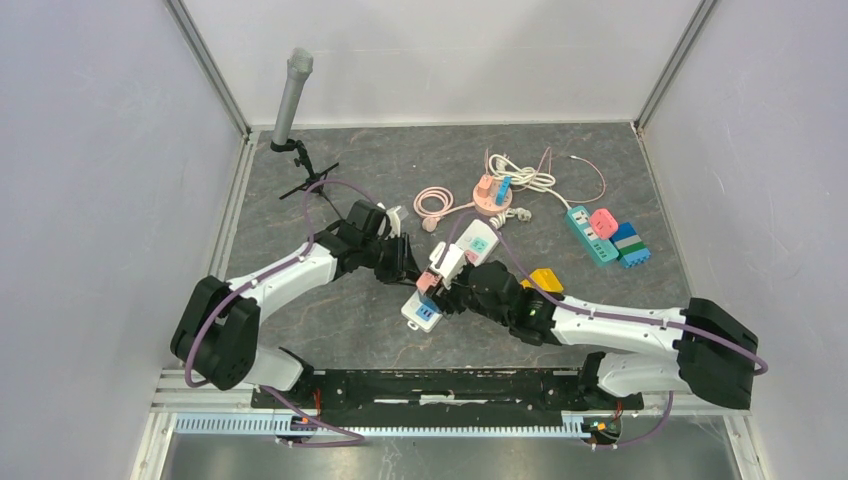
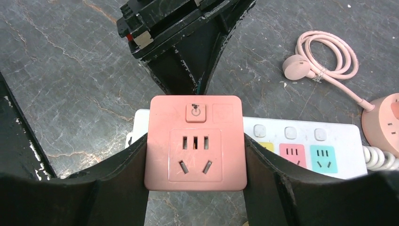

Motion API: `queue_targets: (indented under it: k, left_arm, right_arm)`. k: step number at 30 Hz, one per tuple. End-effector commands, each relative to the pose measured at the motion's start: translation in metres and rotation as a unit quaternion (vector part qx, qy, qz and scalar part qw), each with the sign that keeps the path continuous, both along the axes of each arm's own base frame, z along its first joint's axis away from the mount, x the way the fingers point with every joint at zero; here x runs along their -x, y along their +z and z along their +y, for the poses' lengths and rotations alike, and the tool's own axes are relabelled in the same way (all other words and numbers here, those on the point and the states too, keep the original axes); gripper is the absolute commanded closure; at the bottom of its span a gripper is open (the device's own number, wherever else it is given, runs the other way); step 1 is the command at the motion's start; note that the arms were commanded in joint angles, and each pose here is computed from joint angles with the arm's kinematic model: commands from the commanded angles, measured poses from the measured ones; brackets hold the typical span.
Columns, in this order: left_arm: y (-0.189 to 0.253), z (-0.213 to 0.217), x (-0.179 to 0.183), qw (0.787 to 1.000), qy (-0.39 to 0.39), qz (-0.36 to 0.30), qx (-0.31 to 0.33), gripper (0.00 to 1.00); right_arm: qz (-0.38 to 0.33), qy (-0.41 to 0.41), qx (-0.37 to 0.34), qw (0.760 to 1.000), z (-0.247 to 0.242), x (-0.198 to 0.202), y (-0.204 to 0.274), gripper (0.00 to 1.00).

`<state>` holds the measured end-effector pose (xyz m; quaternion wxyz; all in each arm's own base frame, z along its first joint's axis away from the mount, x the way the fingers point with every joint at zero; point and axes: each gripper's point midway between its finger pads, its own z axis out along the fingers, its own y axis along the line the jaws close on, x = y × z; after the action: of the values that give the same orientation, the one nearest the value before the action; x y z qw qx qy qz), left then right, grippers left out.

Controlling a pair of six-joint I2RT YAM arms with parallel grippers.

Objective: Pull the plug off the socket

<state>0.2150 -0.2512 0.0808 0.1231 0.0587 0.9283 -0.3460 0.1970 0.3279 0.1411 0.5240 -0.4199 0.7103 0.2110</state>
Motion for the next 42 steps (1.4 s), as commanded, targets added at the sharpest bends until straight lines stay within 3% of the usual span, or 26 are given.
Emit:
queue_targets:
  k: [1,7,14,23,28,32,36,42]
  left_arm:
    - [-0.081,0.051,0.059,0.981,-0.003,0.101,-0.165,0.68]
    - [-0.083,0.052,0.06,0.98,-0.004,0.103,-0.168,0.67]
    - [-0.07,0.042,0.051,0.985,0.001,0.088,-0.146,0.65]
    - [0.027,0.003,-0.011,0.997,0.012,-0.029,-0.074,0.53]
    - [0.078,0.017,-0.046,0.987,0.091,-0.081,-0.101,0.42]
    - [0.117,0.048,-0.063,0.967,0.168,-0.141,-0.128,0.29]
    - [0.138,0.117,-0.066,0.909,0.294,-0.196,-0.221,0.19]
    - [0.181,0.174,-0.039,0.855,0.392,-0.272,-0.205,0.05]
  right_arm:
    - [-0.133,0.047,-0.298,0.944,0.023,0.005,0.191,1.0]
    - [-0.112,0.044,-0.379,0.917,0.01,0.005,0.224,1.0]
    - [-0.117,0.023,-0.375,0.919,0.0,0.001,0.227,1.0]
    - [-0.122,-0.045,-0.364,0.922,-0.034,-0.008,0.228,1.0]
    - [-0.108,-0.075,-0.358,0.924,-0.044,-0.013,0.224,1.0]
    - [-0.088,-0.114,-0.318,0.937,-0.052,-0.022,0.203,1.0]
    - [-0.074,-0.134,-0.301,0.941,-0.056,-0.025,0.185,1.0]
    - [-0.044,-0.082,-0.276,0.957,-0.012,-0.026,0.17,1.0]
